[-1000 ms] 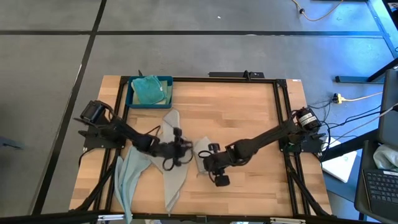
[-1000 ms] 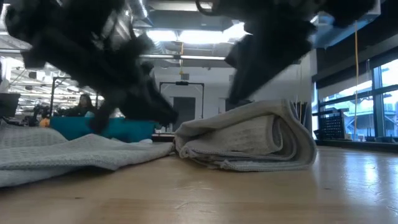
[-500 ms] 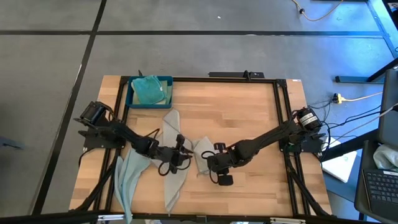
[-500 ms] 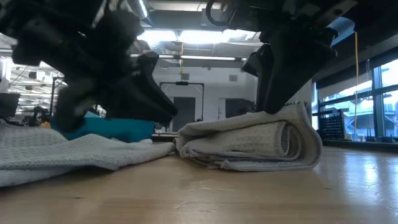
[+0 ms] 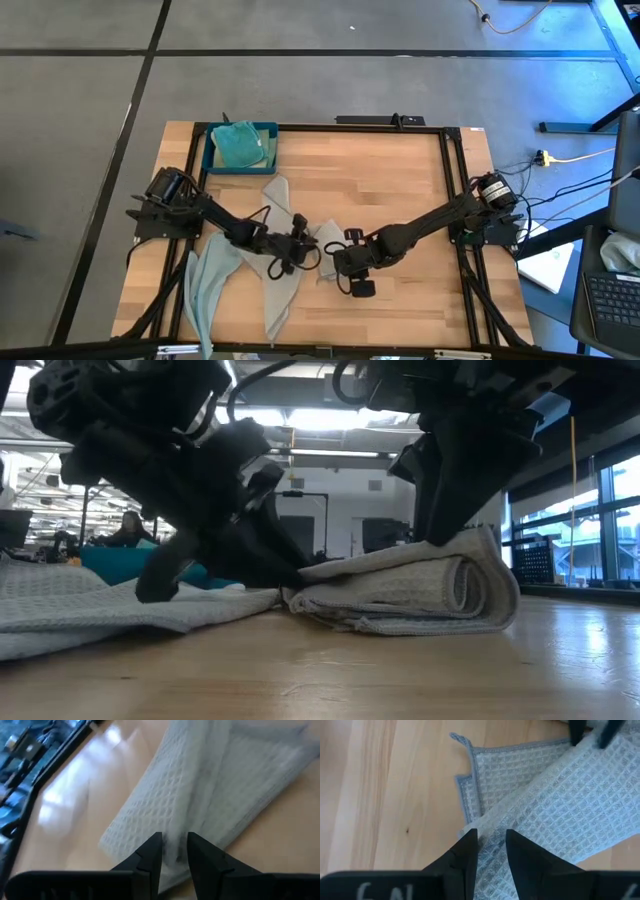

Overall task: Fold microfiber towels
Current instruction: Fold the right gray towel, then put the right gray towel into the blue bin

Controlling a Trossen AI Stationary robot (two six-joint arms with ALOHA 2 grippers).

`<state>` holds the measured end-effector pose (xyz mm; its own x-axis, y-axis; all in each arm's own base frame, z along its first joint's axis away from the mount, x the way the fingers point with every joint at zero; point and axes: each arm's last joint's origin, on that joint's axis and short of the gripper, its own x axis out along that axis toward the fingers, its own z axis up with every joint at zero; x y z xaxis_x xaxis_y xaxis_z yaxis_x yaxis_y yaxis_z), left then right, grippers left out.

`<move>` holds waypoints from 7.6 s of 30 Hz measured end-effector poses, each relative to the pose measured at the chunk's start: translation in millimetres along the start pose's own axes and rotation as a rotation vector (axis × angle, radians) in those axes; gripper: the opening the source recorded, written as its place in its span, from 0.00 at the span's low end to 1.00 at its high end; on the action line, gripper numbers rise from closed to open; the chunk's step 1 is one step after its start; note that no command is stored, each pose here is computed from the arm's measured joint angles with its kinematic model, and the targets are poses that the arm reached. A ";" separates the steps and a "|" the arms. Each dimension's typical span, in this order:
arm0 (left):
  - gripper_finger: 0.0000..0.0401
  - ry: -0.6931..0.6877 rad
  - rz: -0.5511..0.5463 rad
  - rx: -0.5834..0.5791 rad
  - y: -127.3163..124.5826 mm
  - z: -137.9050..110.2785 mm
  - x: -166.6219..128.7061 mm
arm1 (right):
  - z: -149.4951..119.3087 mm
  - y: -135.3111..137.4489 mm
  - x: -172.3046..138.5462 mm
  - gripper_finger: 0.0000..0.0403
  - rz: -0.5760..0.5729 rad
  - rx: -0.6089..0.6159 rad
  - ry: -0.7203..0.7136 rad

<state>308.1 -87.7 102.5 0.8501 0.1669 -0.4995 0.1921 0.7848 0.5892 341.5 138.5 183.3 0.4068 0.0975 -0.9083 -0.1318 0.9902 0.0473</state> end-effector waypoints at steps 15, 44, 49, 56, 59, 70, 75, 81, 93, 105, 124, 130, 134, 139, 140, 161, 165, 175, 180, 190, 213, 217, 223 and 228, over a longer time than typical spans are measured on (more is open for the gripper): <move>0.21 0.071 0.104 0.025 4.6 -4.0 0.8 | 2.4 13.4 -1.1 0.26 0.002 0.057 -0.066; 0.00 0.134 0.203 0.136 33.8 10.7 -28.0 | -5.4 13.0 5.0 0.26 -0.037 0.088 0.005; 0.00 0.170 0.187 0.133 34.7 5.5 -27.4 | -4.7 11.9 4.8 0.26 -0.078 0.088 -0.014; 0.00 0.179 0.183 0.098 31.3 0.2 -28.7 | -1.5 11.8 4.7 0.26 -0.100 0.065 -0.052; 0.00 0.207 0.195 0.086 30.1 -7.7 -29.4 | 1.2 12.0 4.5 0.26 -0.112 0.046 -0.084; 0.04 0.202 0.091 -0.085 34.0 -28.1 -25.7 | 7.7 -3.4 4.3 0.26 -0.278 0.101 -0.157; 0.10 0.216 0.182 -0.092 35.6 -26.2 -26.7 | 2.2 -34.2 13.9 0.27 -0.202 0.376 -0.106; 0.12 0.225 0.278 -0.057 24.2 -18.0 -34.2 | -0.2 -70.1 18.1 0.42 0.011 0.577 -0.030; 0.12 0.217 0.328 -0.112 12.9 -12.8 -41.6 | -1.3 -121.4 4.8 0.79 0.114 0.801 -0.051; 0.11 0.204 0.313 -0.122 14.9 -12.4 -40.1 | -45.3 -126.6 43.2 0.79 0.292 1.067 -0.270; 0.11 0.190 0.306 -0.131 20.0 -12.8 -37.3 | -25.0 -122.9 76.0 0.77 0.322 0.939 -0.353; 0.11 0.178 0.308 -0.140 20.5 -11.5 -37.2 | -27.3 -124.3 82.7 0.61 0.255 0.937 -0.370; 0.11 0.161 0.308 -0.152 21.2 -9.9 -37.1 | -26.7 -125.7 85.1 0.47 0.219 0.932 -0.403; 0.11 0.163 0.313 -0.146 21.4 -9.8 -37.2 | -26.4 -126.2 86.6 0.26 0.172 0.855 -0.439; 0.11 0.166 0.320 -0.144 21.5 -10.0 -37.3 | -26.2 -125.7 86.7 0.21 0.163 0.834 -0.444; 0.11 -0.003 0.456 -0.403 54.8 25.6 -148.1 | 87.6 -174.1 1.9 0.04 -0.074 0.057 -0.321; 0.11 -0.026 0.485 -0.442 54.1 27.0 -157.7 | 112.3 -186.9 -33.1 0.04 -0.173 -0.108 -0.373; 0.11 -0.076 0.738 -0.500 64.7 33.2 -199.2 | 127.4 -254.5 -71.3 0.04 -0.242 -0.350 -0.493; 0.11 -0.153 0.649 -0.567 76.1 32.6 -213.0 | 143.7 -286.7 -59.3 0.05 -0.194 -0.380 -0.473; 0.11 -0.228 0.539 -0.613 82.2 31.3 -224.1 | 158.9 -326.2 -43.3 0.05 -0.203 -0.433 -0.565; 0.53 -0.231 0.400 -1.014 162.7 -30.5 -218.7 | 151.0 -261.3 -61.1 0.04 0.003 -0.706 -0.362; 0.53 -0.165 0.181 -1.110 178.6 -50.9 -197.2 | 159.8 -239.8 -62.7 0.05 -0.039 -0.780 -0.368; 0.53 -0.180 -0.162 -1.206 207.1 -68.1 -179.2 | 166.1 -210.3 -58.6 0.05 -0.164 -0.879 -0.262; 0.53 -0.157 -0.346 -1.226 231.1 -61.5 -186.1 | 164.3 -206.4 -57.4 0.05 -0.157 -0.894 -0.232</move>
<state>164.1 99.3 292.5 0.9112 -0.1609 -0.3793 -0.0900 0.8206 -0.5644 493.9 -55.0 294.0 0.6359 0.0823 -0.7673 -0.6671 0.5586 -0.4929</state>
